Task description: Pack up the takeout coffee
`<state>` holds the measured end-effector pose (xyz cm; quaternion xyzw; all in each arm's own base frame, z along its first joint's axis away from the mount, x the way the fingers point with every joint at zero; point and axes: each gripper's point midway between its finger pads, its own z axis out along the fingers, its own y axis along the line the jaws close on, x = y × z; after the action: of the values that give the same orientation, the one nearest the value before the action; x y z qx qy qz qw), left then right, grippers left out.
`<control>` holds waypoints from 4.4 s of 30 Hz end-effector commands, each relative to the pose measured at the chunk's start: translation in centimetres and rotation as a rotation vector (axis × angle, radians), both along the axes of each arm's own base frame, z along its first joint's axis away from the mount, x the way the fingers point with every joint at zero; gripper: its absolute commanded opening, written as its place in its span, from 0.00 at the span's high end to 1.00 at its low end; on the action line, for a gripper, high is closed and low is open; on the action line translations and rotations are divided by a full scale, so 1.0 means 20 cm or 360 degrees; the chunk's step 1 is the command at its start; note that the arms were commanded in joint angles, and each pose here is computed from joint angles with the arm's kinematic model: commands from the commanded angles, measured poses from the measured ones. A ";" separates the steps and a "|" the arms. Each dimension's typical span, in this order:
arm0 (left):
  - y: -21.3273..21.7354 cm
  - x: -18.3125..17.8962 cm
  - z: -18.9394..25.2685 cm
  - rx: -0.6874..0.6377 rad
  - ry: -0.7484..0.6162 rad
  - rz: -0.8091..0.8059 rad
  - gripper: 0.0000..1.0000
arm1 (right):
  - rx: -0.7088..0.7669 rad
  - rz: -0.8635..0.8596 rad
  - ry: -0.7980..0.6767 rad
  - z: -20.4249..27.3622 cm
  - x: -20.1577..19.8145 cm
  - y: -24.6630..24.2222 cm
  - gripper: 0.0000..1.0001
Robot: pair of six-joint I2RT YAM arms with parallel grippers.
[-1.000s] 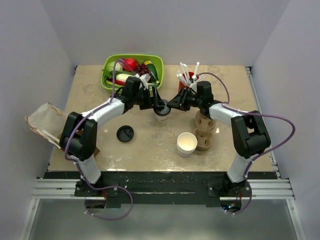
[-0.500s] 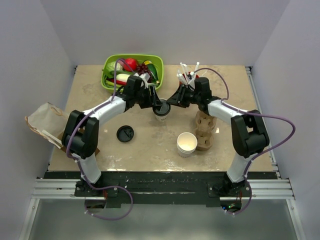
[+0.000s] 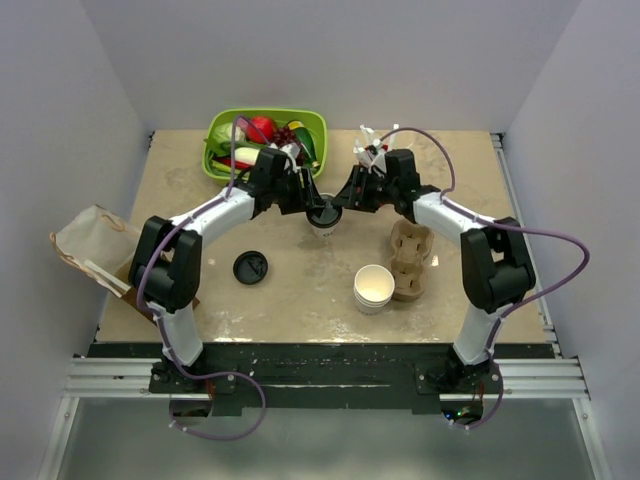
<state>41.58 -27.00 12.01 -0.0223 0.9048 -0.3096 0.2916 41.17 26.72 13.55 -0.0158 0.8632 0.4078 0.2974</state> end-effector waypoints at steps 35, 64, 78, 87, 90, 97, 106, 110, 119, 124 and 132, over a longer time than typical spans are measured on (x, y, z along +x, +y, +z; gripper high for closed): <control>-0.04 0.17 0.11 0.0115 -0.0522 -0.0351 0.13 | -0.0230 -0.0022 0.0048 -0.10 0.12 0.03 0.63; -0.12 0.13 0.14 -0.0091 -0.0574 -0.0584 0.46 | -0.0349 -0.0043 0.0038 -0.12 0.16 -0.03 0.60; 0.10 0.04 -0.01 0.0084 -0.0238 -0.0077 0.72 | -0.0410 -0.0050 -0.0007 -0.11 0.17 -0.07 0.51; 0.12 0.07 0.00 0.0055 -0.0148 0.0109 0.64 | -0.0360 -0.0020 -0.0024 -0.08 0.22 -0.01 0.50; 0.12 0.09 0.03 0.0065 -0.0172 0.0128 0.52 | -0.0319 0.0016 -0.0004 -0.08 0.21 0.01 0.51; 0.09 0.11 0.05 0.0054 -0.0176 0.0048 0.38 | -0.0316 0.0028 0.0028 -0.12 0.21 0.02 0.62; 0.08 0.16 0.16 0.0065 -0.0392 -0.0155 0.18 | -0.0273 0.0028 0.0004 -0.06 0.22 0.04 0.76; 0.06 0.21 0.22 -0.0012 -0.0485 -0.0250 0.18 | -0.0267 0.0021 -0.0001 -0.05 0.22 0.04 0.80; 0.01 0.24 0.12 -0.0067 -0.0463 -0.0588 0.21 | -0.0264 0.0008 0.0020 -0.06 0.25 0.05 0.81; 0.03 0.25 0.06 -0.0010 -0.0450 -0.0607 0.25 | -0.0273 -0.0001 0.0017 -0.05 0.26 0.05 0.81; 0.00 0.22 0.06 -0.0047 -0.0462 -0.0621 0.52 | -0.0295 -0.0020 0.0016 -0.07 0.24 0.02 0.71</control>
<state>45.82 -26.37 12.23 0.1715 0.8496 -0.3706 0.3338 45.77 28.25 12.89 -0.0445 0.8893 0.3521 0.2884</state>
